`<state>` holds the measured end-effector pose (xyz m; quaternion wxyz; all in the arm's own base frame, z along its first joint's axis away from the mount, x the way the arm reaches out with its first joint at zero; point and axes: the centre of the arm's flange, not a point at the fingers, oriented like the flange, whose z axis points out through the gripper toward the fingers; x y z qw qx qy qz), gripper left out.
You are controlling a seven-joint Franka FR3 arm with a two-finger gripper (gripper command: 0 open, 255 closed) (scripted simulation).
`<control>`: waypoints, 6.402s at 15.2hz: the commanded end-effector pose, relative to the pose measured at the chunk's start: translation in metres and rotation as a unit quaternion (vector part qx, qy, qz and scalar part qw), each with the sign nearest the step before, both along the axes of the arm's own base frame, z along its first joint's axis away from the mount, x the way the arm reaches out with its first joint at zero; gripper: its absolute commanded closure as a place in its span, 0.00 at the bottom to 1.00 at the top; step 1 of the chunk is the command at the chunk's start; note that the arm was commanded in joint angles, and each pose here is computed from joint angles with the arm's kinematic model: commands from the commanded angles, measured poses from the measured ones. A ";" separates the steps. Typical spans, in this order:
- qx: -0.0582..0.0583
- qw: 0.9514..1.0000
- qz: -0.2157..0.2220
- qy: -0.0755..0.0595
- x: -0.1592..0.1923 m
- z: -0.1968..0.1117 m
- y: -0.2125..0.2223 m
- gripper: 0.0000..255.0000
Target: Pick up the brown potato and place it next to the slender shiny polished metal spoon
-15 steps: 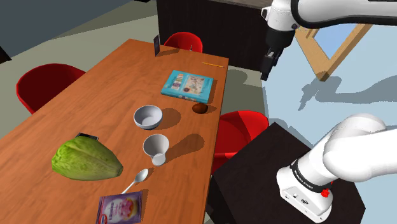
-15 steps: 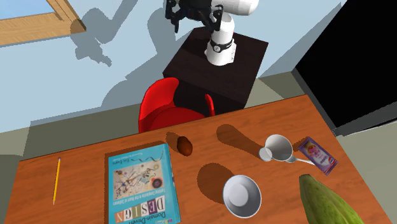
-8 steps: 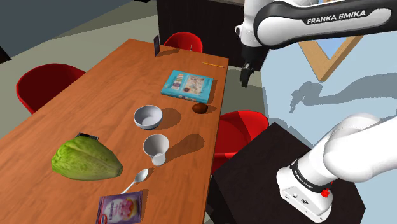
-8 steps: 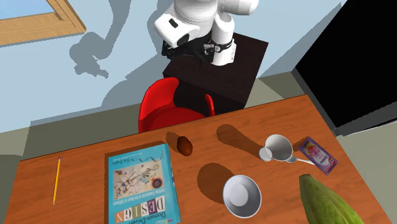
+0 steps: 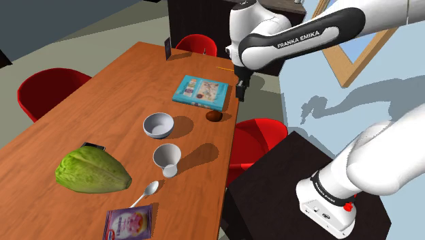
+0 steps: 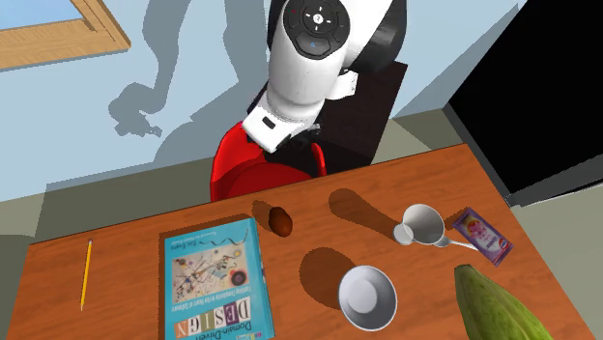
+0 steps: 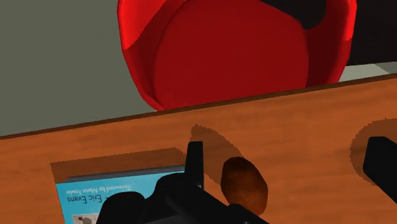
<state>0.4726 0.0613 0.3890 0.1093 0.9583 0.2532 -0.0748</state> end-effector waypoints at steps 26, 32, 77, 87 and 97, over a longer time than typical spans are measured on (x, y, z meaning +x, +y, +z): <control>-0.025 0.990 0.132 0.041 0.123 -0.219 0.056 0.00; -0.025 0.990 0.132 0.041 0.123 -0.219 0.056 0.00; -0.025 0.990 0.132 0.041 0.045 -0.084 0.146 1.00; -0.025 0.990 0.132 0.041 -0.042 -0.083 0.245 1.00; -0.025 0.990 0.132 0.041 -0.126 -0.083 0.341 1.00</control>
